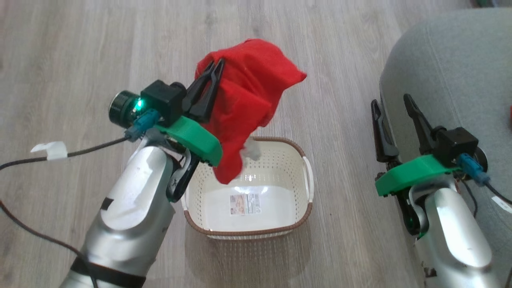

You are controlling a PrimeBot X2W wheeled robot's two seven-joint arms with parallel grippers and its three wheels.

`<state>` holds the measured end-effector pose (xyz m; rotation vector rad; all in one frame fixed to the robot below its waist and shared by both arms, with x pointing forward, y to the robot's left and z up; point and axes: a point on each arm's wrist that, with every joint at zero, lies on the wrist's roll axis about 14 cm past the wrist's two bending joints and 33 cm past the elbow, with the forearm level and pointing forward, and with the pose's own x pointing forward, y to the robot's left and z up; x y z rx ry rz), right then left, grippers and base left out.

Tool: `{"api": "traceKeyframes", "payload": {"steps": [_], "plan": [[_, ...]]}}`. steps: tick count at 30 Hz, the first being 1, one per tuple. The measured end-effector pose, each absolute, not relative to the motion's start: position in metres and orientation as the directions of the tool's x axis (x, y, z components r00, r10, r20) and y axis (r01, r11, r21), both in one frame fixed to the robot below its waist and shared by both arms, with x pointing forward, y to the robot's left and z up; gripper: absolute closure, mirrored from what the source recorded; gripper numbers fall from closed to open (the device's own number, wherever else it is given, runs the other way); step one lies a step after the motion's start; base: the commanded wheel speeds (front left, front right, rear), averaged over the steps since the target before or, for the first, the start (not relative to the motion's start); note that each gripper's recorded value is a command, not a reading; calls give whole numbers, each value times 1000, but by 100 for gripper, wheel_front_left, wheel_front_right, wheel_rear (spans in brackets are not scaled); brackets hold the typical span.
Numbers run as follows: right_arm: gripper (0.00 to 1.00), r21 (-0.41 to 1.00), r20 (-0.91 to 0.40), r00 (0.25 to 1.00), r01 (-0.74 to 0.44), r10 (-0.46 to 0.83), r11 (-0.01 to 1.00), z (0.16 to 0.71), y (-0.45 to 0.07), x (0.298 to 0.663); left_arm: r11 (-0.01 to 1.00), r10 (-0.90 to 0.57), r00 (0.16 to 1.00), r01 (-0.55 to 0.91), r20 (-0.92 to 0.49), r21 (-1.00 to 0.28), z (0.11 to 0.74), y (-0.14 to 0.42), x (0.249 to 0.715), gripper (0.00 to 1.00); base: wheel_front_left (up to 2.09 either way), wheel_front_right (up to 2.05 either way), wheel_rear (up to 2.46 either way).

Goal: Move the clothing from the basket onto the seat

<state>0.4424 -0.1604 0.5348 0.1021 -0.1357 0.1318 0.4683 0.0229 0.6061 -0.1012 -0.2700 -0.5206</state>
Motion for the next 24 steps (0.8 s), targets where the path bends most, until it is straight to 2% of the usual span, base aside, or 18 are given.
{"api": "traceKeyframes", "payload": {"steps": [7, 12, 16, 19, 24], "plan": [[0, 102, 153, 977, -162, 146, 982, 540, -152, 438, 862, -473, 805, 506, 357, 0, 636, 23, 458, 100, 0, 0, 0], [0, 125, 192, 956, -247, 220, 961, 552, -125, 437, 858, -477, 793, 514, 378, 4, 643, 20, 456, 100, 0, 0, 0], [0, 140, 289, 895, -390, 339, 910, 585, -81, 434, 852, -485, 783, 524, 389, 6, 646, 17, 455, 100, 0, 0, 0], [0, 121, 365, 823, -505, 435, 854, 616, -44, 432, 853, -483, 786, 522, 386, 7, 644, 18, 456, 100, 0, 0, 0], [0, 67, 396, 726, -634, 563, 771, 635, 2, 425, 852, -487, 788, 524, 378, 5, 641, 17, 457, 100, 0, 0, 0]]}}
